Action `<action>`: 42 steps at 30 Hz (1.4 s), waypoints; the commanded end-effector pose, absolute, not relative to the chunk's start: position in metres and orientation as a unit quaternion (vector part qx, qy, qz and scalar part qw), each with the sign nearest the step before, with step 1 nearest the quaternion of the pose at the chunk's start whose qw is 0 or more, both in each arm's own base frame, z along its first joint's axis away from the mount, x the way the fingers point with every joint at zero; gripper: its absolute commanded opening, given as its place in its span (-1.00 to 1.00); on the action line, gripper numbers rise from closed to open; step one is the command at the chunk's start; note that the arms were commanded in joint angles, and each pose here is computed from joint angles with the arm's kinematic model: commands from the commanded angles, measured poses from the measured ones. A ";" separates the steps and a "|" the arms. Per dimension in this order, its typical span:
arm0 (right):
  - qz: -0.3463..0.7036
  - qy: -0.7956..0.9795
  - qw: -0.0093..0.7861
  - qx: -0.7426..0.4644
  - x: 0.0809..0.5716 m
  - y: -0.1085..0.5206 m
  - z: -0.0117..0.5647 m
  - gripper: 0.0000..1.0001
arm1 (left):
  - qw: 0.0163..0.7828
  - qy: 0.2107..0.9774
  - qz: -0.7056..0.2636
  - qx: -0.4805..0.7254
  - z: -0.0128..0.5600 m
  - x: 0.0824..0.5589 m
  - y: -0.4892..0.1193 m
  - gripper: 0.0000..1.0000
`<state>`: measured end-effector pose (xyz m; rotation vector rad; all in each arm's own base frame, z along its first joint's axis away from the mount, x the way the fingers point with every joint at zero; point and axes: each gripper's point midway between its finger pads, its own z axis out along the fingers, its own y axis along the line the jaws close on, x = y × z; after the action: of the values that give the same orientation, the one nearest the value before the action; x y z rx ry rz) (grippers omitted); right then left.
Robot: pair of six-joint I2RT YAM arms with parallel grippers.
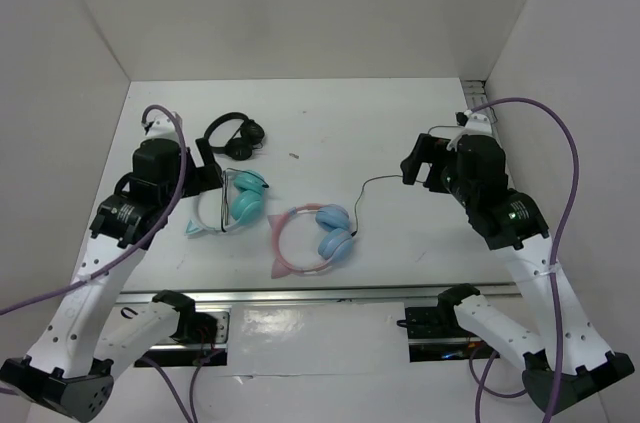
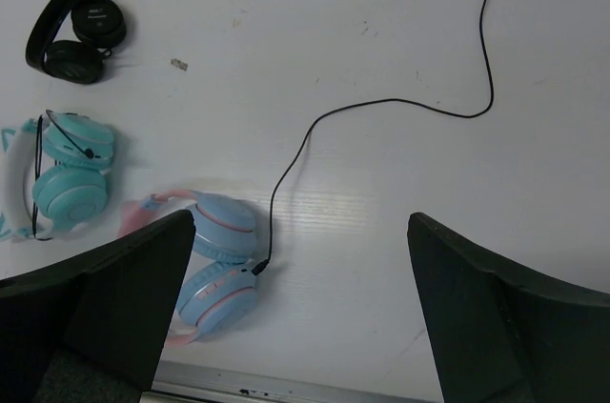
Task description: Wrap the headphones
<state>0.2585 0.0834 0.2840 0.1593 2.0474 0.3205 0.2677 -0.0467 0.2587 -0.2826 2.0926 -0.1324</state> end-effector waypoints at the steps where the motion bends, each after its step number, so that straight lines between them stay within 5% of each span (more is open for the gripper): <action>1: 0.135 0.838 0.526 0.063 0.260 0.084 0.301 1.00 | 0.511 0.846 -0.071 -0.134 0.270 0.268 -0.048 1.00; 8: 0.154 0.841 0.517 0.041 0.261 0.096 0.291 1.00 | 0.496 0.849 -0.177 -0.043 0.275 0.264 -0.095 1.00; 16: 0.204 0.846 0.492 0.007 0.268 0.126 0.270 1.00 | 0.386 0.883 -0.269 -0.018 0.213 0.247 -0.149 1.00; 20: 0.218 0.852 0.476 0.006 0.278 0.139 0.251 1.00 | 0.373 0.894 -0.247 -0.018 0.196 0.244 -0.171 0.85; 25: 0.226 0.858 0.461 -0.010 0.284 0.158 0.241 1.00 | 0.337 0.920 -0.200 -0.018 0.159 0.230 -0.212 0.99; 39: 0.227 0.849 0.476 -0.019 0.274 0.162 0.251 1.00 | 0.269 0.960 -0.021 -0.079 0.024 0.229 -0.186 0.99; 42: 0.227 0.847 0.480 -0.020 0.272 0.163 0.254 1.00 | 0.257 0.962 -0.009 -0.089 0.009 0.224 -0.190 0.73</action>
<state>0.2689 0.1609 0.2389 -0.0505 2.1357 0.5427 0.2202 -0.1844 0.0176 -0.1553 2.6376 -0.0317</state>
